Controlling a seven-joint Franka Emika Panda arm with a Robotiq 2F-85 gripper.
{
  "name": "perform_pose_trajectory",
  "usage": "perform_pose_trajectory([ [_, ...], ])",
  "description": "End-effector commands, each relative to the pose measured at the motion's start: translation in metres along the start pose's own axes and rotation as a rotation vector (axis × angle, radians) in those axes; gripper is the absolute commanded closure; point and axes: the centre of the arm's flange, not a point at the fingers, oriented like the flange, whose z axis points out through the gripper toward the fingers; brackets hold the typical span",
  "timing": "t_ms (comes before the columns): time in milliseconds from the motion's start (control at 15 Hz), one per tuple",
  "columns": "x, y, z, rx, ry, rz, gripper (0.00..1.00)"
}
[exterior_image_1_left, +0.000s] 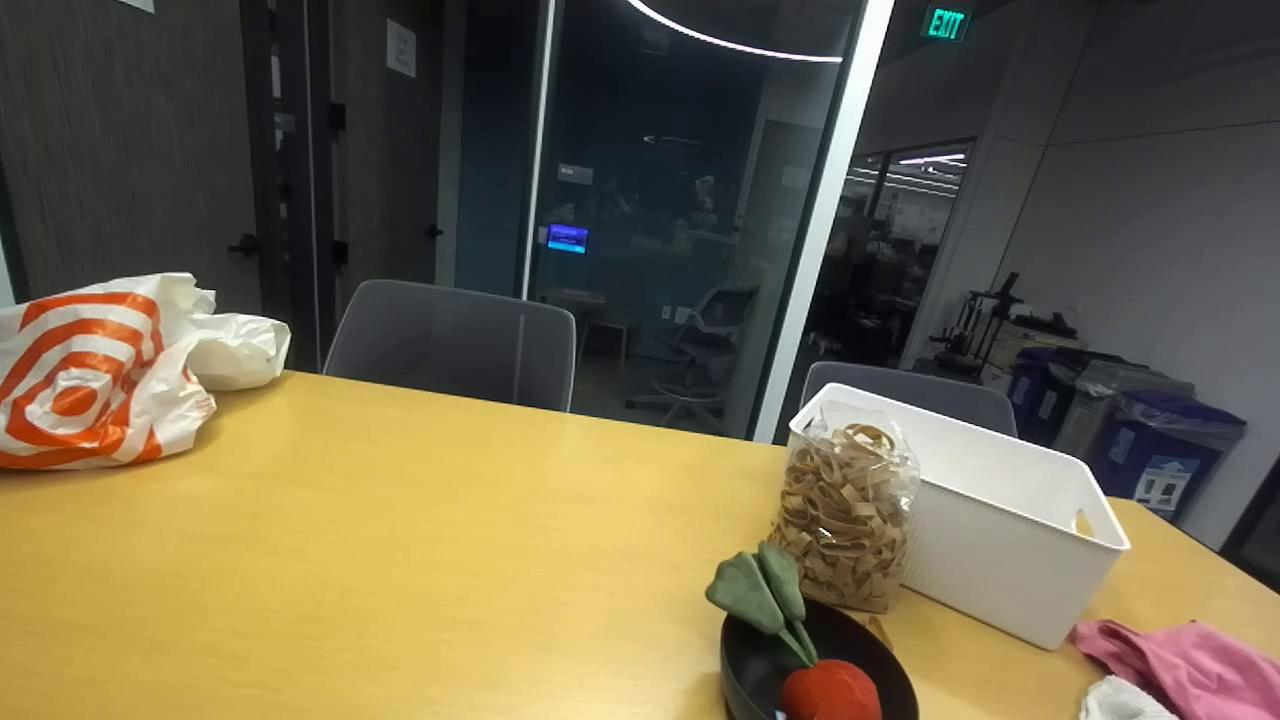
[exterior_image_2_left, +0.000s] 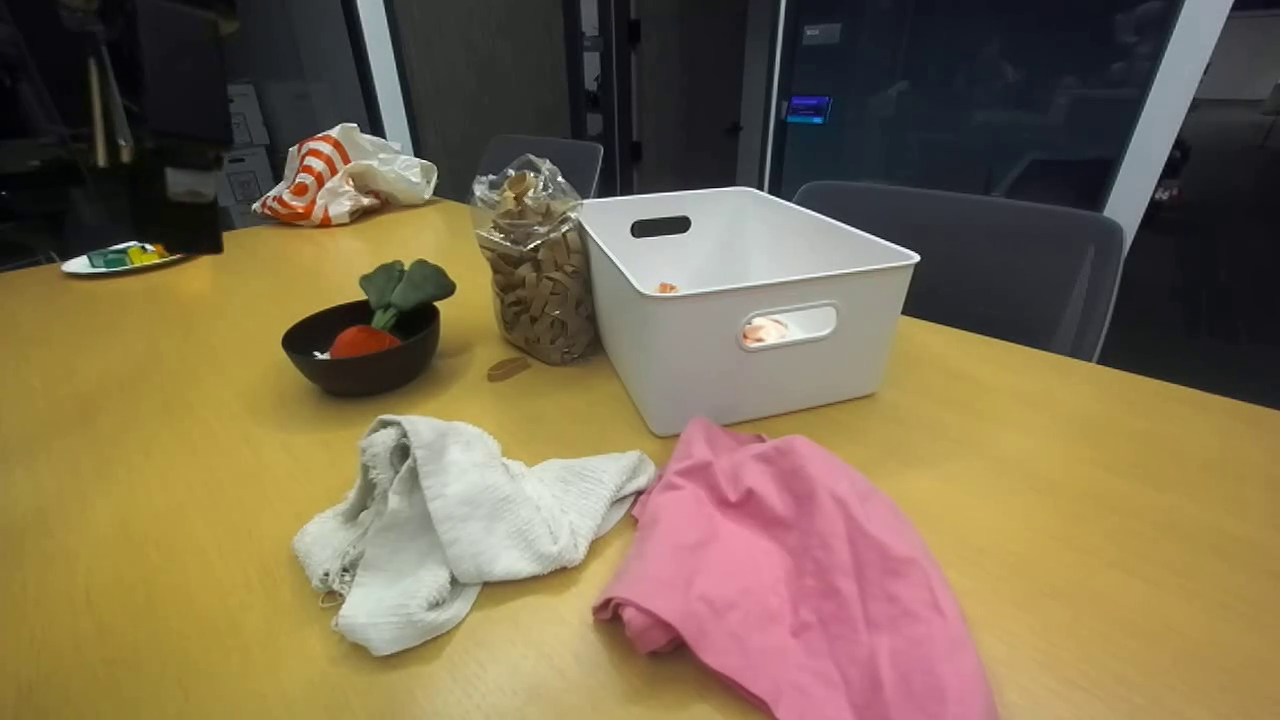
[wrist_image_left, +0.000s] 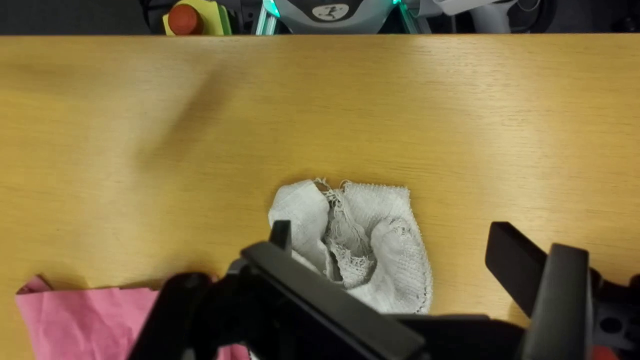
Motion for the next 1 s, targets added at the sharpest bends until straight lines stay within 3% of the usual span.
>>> perform_pose_trajectory([
  [0, 0.010, -0.052, 0.003, -0.067, 0.089, -0.105, 0.00],
  [200, 0.020, -0.100, 0.009, -0.116, 0.155, -0.218, 0.00],
  [533, 0.068, -0.170, 0.033, -0.109, 0.274, -0.390, 0.00],
  [800, 0.105, -0.190, 0.038, -0.111, 0.341, -0.459, 0.00],
  [933, 0.118, -0.197, 0.038, -0.072, 0.346, -0.488, 0.00],
])
